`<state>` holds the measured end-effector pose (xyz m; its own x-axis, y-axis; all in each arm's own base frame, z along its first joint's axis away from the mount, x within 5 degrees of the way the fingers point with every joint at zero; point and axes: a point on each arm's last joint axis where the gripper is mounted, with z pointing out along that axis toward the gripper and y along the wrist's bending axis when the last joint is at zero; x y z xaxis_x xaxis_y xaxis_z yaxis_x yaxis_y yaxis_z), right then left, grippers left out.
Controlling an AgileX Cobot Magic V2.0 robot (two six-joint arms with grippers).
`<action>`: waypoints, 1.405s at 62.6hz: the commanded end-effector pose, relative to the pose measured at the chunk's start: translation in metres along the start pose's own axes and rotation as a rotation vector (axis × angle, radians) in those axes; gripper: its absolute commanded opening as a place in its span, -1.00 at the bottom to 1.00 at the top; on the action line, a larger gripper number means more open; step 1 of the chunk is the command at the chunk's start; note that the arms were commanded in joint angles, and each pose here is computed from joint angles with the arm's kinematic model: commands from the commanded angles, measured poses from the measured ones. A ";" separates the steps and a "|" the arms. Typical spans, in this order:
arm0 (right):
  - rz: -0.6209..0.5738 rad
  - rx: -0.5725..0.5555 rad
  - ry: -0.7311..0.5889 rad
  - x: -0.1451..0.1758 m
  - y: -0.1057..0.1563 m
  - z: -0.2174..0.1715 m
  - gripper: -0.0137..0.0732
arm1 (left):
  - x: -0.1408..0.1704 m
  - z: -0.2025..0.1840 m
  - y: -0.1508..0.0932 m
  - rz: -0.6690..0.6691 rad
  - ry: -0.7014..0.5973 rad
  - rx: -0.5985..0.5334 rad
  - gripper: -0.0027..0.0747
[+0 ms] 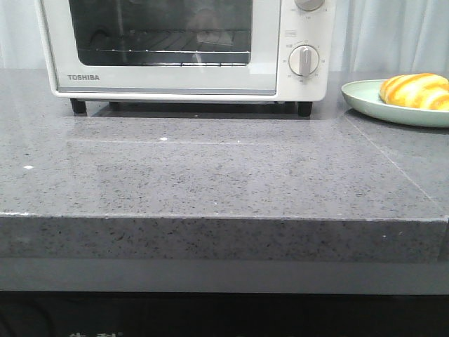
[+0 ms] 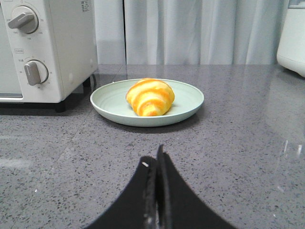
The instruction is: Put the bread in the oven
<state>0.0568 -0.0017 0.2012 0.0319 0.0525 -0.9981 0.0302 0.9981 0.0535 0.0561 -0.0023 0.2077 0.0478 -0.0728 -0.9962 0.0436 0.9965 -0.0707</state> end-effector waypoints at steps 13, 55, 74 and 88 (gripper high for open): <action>-0.009 0.003 -0.092 -0.007 0.000 -0.002 -0.84 | -0.001 -0.001 0.000 -0.012 -0.077 0.001 -0.98; -0.009 0.003 -0.094 -0.007 0.000 -0.002 -0.84 | -0.004 -0.002 0.000 -0.012 -0.116 0.002 -0.98; 0.032 -0.012 -0.137 -0.043 0.003 -0.009 -0.84 | -0.045 -0.009 -0.003 -0.014 -0.163 0.012 -0.98; 0.007 -0.029 -0.128 -0.101 0.008 -0.020 -0.84 | -0.107 -0.022 -0.009 -0.010 -0.105 0.025 -0.98</action>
<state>0.0388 0.0015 0.2689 0.0816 0.0807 -0.9934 -0.0027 0.9967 0.0808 0.0349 -0.0028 0.2822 0.0952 -0.0725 -0.9928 0.0605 0.9959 -0.0669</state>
